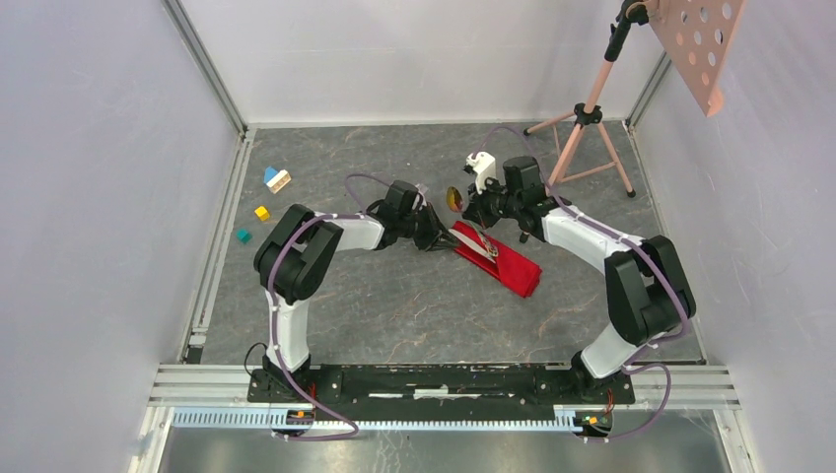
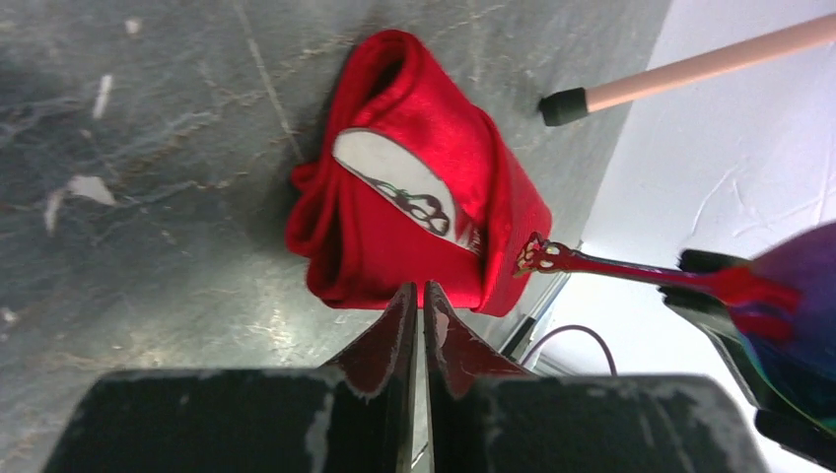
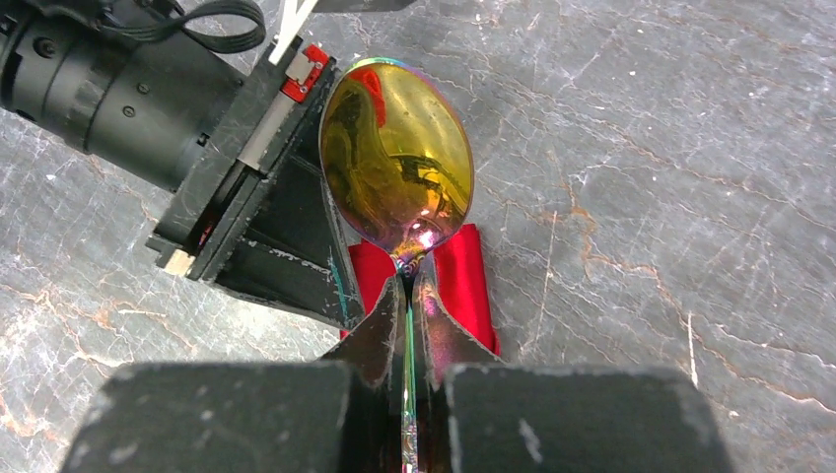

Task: Fold the napkin into a case and place the utensils inside
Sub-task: Insert the spoon into the folded napkin.

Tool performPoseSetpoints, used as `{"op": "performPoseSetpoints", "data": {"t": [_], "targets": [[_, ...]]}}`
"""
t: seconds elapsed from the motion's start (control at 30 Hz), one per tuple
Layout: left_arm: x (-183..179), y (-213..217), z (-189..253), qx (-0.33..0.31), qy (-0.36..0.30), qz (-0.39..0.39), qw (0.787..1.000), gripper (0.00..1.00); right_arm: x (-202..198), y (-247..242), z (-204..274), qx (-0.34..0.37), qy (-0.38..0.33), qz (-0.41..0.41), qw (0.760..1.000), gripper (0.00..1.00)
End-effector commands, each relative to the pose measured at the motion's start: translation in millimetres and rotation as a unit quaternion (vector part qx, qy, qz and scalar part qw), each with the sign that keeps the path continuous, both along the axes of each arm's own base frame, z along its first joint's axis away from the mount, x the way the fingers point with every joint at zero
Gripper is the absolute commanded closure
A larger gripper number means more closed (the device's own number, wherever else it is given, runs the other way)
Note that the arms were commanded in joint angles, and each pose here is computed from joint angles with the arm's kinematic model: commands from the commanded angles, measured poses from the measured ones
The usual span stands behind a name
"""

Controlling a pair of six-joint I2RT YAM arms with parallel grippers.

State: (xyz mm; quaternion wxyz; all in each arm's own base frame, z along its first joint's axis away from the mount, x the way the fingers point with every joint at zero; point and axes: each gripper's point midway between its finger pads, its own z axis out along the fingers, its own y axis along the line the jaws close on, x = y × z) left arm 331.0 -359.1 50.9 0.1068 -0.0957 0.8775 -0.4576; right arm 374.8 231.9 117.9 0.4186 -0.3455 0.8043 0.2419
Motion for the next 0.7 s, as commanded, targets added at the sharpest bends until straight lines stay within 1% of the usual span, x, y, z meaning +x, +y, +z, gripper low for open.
{"op": "performPoseSetpoints", "data": {"t": [0.0, 0.23, 0.4, 0.53, 0.67], "targets": [[14.2, -2.4, 0.7, -0.002, -0.009, 0.015, 1.000, 0.89, 11.8, 20.3, 20.6, 0.035, -0.038, 0.022, 0.998, 1.00], [15.4, 6.1, -13.6, 0.010, 0.002, 0.024, 1.000, 0.91, 3.8, 35.7, 9.4, 0.030, -0.030, 0.049, 0.998, 0.99], [14.7, 8.8, -20.3, 0.014, 0.009, 0.026, 1.000, 0.92, -1.8, 31.0, -6.4, -0.002, -0.018, 0.055, 0.998, 0.99], [14.0, 10.4, -24.1, 0.016, 0.012, 0.026, 0.999, 0.92, -13.2, 21.8, -24.3, -0.032, 0.006, 0.063, 0.997, 0.99], [14.2, 11.1, -26.7, 0.018, 0.014, 0.028, 0.999, 0.93, -25.0, 15.9, -30.5, -0.043, 0.018, 0.067, 0.997, 1.00]]}}
